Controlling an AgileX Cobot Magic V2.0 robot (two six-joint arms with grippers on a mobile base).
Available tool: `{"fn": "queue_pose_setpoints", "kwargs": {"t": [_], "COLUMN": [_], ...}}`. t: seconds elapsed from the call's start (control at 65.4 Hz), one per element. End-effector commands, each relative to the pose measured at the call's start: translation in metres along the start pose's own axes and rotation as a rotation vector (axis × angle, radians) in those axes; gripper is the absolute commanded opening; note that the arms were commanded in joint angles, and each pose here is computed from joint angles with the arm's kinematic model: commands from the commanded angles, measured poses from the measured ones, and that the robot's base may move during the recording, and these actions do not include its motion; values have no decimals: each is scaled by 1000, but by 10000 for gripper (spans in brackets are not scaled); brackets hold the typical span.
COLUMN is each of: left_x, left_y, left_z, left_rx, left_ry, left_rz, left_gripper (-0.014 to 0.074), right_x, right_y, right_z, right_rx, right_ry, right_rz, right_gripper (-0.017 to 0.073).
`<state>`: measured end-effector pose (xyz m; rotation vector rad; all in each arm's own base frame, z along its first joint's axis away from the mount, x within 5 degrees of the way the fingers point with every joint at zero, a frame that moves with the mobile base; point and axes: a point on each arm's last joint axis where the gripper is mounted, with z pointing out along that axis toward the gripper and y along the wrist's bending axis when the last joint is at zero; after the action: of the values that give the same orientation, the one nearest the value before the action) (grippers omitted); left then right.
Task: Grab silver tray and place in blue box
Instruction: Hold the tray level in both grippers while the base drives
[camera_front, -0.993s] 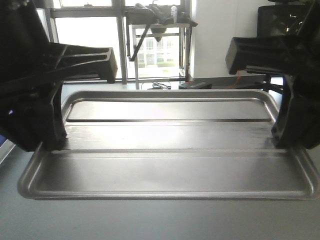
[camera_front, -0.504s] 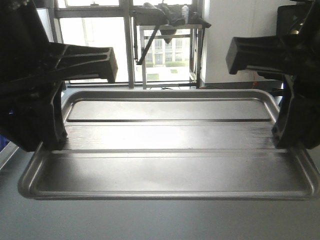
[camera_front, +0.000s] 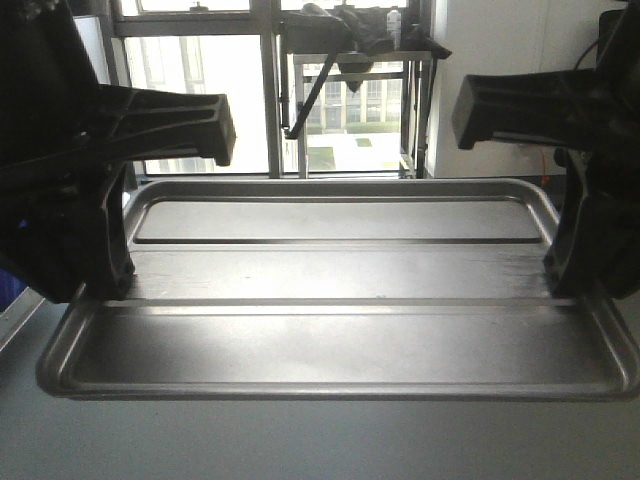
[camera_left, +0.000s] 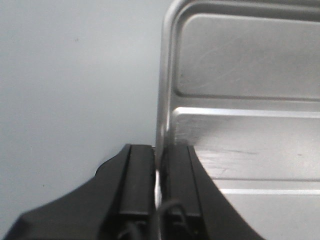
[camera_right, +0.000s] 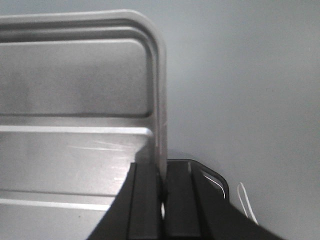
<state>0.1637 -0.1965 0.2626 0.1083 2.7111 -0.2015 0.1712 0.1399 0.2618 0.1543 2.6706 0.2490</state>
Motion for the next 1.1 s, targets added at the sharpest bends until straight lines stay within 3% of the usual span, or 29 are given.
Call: {"fn": "queue_pose_setpoints", "kwargs": {"t": [0.0, 1.085], "left_x": [5, 5], "left_y": [-11, -11], "left_z": [-18, -18], "left_rx": [50, 49], "left_ry": [-46, -48], "left_rz": [66, 67], "left_gripper": [-6, -6], "right_x": [-8, -8], "right_y": [0, 0], "right_z": [-9, -9], "right_rx": [-9, -10], "right_ry": [-61, -62], "right_rz": [-26, -26], "right_gripper": [68, 68]}}
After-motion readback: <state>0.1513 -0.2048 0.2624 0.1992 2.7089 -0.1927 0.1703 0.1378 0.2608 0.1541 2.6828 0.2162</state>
